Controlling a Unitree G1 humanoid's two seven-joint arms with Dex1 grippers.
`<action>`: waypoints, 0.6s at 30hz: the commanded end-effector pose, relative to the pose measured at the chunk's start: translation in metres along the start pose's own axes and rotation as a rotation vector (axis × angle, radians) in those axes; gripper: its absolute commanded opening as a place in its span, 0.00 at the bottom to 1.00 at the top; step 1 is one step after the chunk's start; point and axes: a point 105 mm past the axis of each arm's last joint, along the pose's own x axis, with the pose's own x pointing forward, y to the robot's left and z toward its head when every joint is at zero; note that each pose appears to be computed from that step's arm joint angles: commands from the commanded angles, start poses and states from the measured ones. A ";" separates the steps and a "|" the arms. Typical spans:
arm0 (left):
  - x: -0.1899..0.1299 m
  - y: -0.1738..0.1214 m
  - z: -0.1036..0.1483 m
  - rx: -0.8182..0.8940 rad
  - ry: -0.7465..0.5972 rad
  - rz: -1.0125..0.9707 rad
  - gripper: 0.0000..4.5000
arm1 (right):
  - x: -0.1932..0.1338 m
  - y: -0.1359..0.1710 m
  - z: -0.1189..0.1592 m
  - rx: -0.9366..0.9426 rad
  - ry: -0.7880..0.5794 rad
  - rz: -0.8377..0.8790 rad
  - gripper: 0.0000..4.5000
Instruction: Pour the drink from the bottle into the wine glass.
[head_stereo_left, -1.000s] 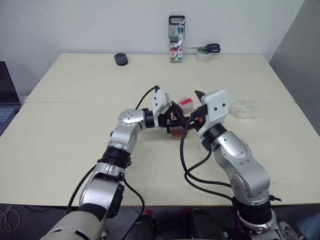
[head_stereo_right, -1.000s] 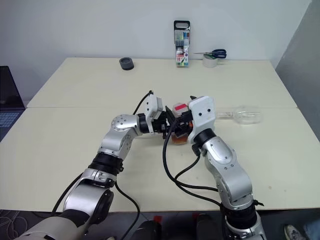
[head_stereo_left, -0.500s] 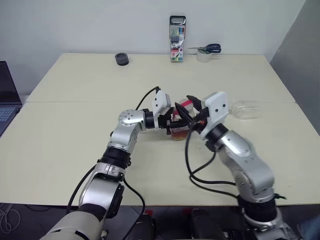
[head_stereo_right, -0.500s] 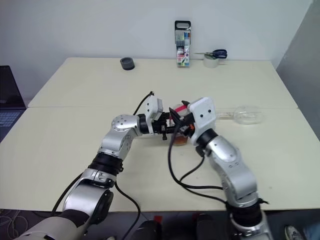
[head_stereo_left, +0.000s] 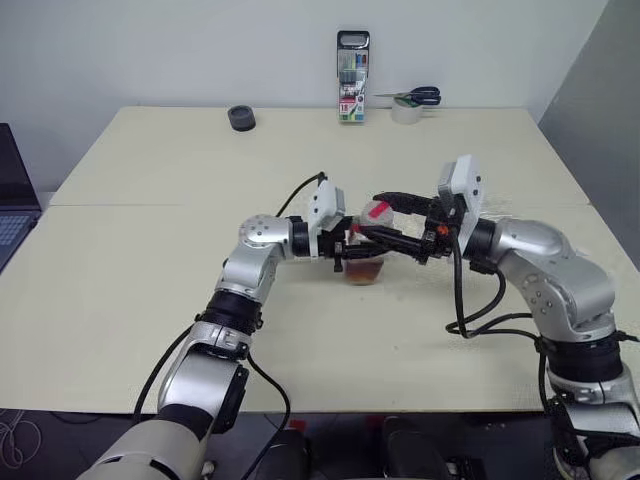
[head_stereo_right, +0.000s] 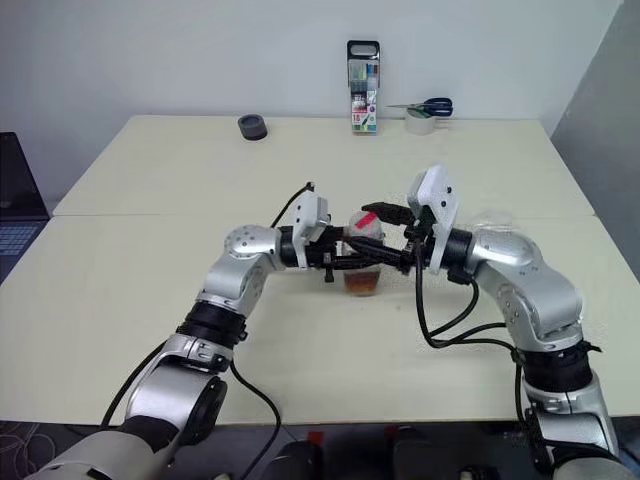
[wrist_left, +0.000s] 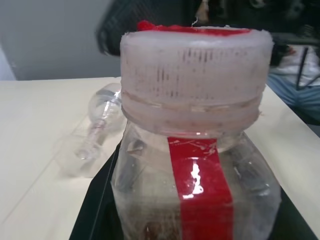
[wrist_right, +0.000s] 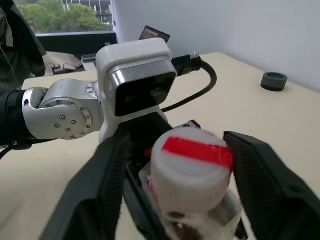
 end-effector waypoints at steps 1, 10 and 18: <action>0.000 0.004 0.021 0.040 -0.059 0.005 0.38 | -0.007 0.019 0.023 -0.043 -0.084 -0.035 0.96; 0.002 0.001 0.021 0.032 -0.059 -0.027 0.38 | 0.008 0.014 0.018 -0.077 -0.128 -0.269 0.96; 0.003 -0.001 0.020 0.037 -0.053 -0.042 0.38 | 0.004 -0.010 0.012 -0.078 -0.113 -0.385 0.96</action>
